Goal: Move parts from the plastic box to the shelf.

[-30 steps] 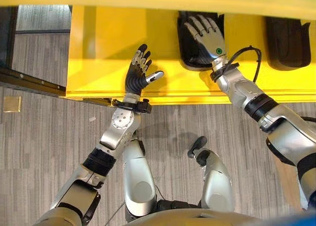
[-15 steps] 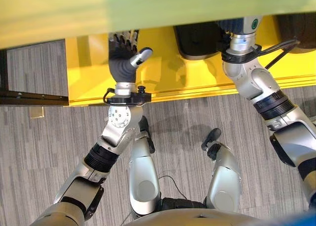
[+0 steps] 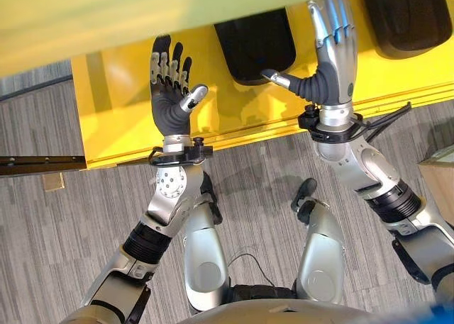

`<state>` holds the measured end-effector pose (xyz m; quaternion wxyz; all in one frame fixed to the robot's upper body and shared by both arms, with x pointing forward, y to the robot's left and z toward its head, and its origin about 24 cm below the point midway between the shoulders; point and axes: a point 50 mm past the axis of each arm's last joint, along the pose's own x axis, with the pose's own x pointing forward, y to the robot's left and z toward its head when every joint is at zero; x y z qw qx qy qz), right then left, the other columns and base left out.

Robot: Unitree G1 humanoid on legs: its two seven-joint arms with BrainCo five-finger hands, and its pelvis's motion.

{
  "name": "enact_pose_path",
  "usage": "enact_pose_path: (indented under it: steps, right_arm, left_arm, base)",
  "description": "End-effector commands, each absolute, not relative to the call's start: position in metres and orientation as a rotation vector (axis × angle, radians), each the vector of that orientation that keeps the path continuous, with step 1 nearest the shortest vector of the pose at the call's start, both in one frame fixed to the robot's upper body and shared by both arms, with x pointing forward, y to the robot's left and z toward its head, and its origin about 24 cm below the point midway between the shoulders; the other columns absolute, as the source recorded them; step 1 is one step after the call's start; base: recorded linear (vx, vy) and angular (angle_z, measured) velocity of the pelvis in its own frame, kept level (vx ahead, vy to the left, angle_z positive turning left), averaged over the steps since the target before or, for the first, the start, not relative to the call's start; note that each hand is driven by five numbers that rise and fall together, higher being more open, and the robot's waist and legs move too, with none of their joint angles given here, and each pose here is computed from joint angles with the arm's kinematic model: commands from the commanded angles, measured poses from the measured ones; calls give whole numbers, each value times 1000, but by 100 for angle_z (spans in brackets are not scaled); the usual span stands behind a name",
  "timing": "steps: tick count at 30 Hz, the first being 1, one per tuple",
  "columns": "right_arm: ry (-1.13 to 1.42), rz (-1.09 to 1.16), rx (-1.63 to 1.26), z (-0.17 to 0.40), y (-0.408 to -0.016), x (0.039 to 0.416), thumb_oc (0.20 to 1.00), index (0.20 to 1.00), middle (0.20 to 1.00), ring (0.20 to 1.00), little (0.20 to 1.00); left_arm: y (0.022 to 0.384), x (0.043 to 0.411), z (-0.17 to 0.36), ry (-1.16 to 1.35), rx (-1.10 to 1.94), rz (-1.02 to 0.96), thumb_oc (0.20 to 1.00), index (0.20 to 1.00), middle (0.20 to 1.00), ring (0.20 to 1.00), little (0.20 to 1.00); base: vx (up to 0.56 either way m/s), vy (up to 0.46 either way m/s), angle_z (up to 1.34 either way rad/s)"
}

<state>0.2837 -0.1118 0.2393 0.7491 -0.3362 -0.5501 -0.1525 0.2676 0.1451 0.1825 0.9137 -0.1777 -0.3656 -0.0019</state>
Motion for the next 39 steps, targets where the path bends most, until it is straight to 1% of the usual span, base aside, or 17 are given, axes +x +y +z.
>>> enact_pose_path:
  steps: [1,2,3,4,7,8,11,13,18,21,23,24,28,29,30,36,39]
  right_arm:
    - [-1308,-349,-573,259,-124,261,1000,1000,1000,1000,1000]
    - [-1300,-348,-565,254,-128,256,1000,1000,1000,1000,1000]
    - [-1255,-360,-545,239,-142,244,1000,1000,1000,1000,1000]
    - [-1246,-362,-541,237,-144,243,1000,1000,1000,1000,1000]
    - [-1218,-357,-543,220,-161,228,1000,1000,1000,1000,1000]
    - [-1205,-350,-547,211,-168,219,1000,1000,1000,1000,1000]
    - [-1183,-337,-549,206,-172,211,1000,1000,1000,1000,1000]
    - [-1118,-297,-548,198,-181,203,1000,1000,1000,1000,1000]
    - [-1035,-302,-571,190,-188,206,1000,1000,1000,1000,1000]
    - [-947,-371,-562,183,-203,209,1000,1000,1000,1000,1000]
    - [-921,-387,-556,180,-207,209,1000,1000,1000,1000,1000]
    - [-858,-443,-531,171,-216,208,1000,1000,1000,1000,1000]
    - [-714,-508,-447,151,-228,211,1000,1000,1000,1000,1000]
    - [-593,-547,-402,131,-235,216,1000,1000,1000,1000,1000]
    - [-555,-556,-398,124,-236,217,1000,1000,1000,1000,1000]
    - [-441,-516,-371,112,-236,222,1000,1000,1000,1000,1000]
    - [-353,-603,-326,100,-249,223,1000,1000,1000,1000,1000]
  left_arm:
    - [150,241,204,-911,-399,-15,1000,1000,1000,1000,1000]
    - [154,240,202,-911,-389,4,1000,1000,1000,1000,1000]
    - [169,233,194,-900,-364,63,1000,1000,1000,1000,1000]
    - [170,232,193,-898,-362,69,1000,1000,1000,1000,1000]
    - [189,223,183,-878,-330,154,1000,1000,1000,1000,1000]
    - [201,215,177,-871,-317,208,1000,1000,1000,1000,1000]
    - [212,205,170,-851,-304,253,1000,1000,1000,1000,1000]
    - [235,189,154,-759,-307,346,1000,1000,1000,1000,1000]
    - [246,179,139,-667,-319,335,1000,1000,1000,1000,1000]
    - [238,187,133,-629,-272,213,1000,1000,1000,1000,1000]
    - [236,190,132,-613,-275,184,1000,1000,1000,1000,1000]
    - [227,194,129,-593,-242,111,1000,1000,1000,1000,1000]
    - [210,199,123,-556,-223,6,1000,1000,1000,1000,1000]
    - [196,202,114,-509,-231,-62,1000,1000,1000,1000,1000]
    - [189,203,111,-493,-234,-102,1000,1000,1000,1000,1000]
    - [176,202,103,-455,-203,-171,1000,1000,1000,1000,1000]
    - [168,206,104,-463,-169,-289,1000,1000,1000,1000,1000]
  base:
    - [-13,-21,-8]
    - [-27,-97,-9]
    - [-26,-105,-7]
    - [-27,-141,-8]
    - [2,-174,-12]
    - [23,-163,-13]
    - [42,-173,-13]
    - [94,-304,-16]
    - [45,-181,-6]
    - [-10,-156,17]
    - [7,-44,35]
    - [25,0,6]
    - [0,69,-7]
    - [-33,214,-44]
    - [-42,225,-48]
    - [-105,-1,-70]
    - [-124,-253,-56]
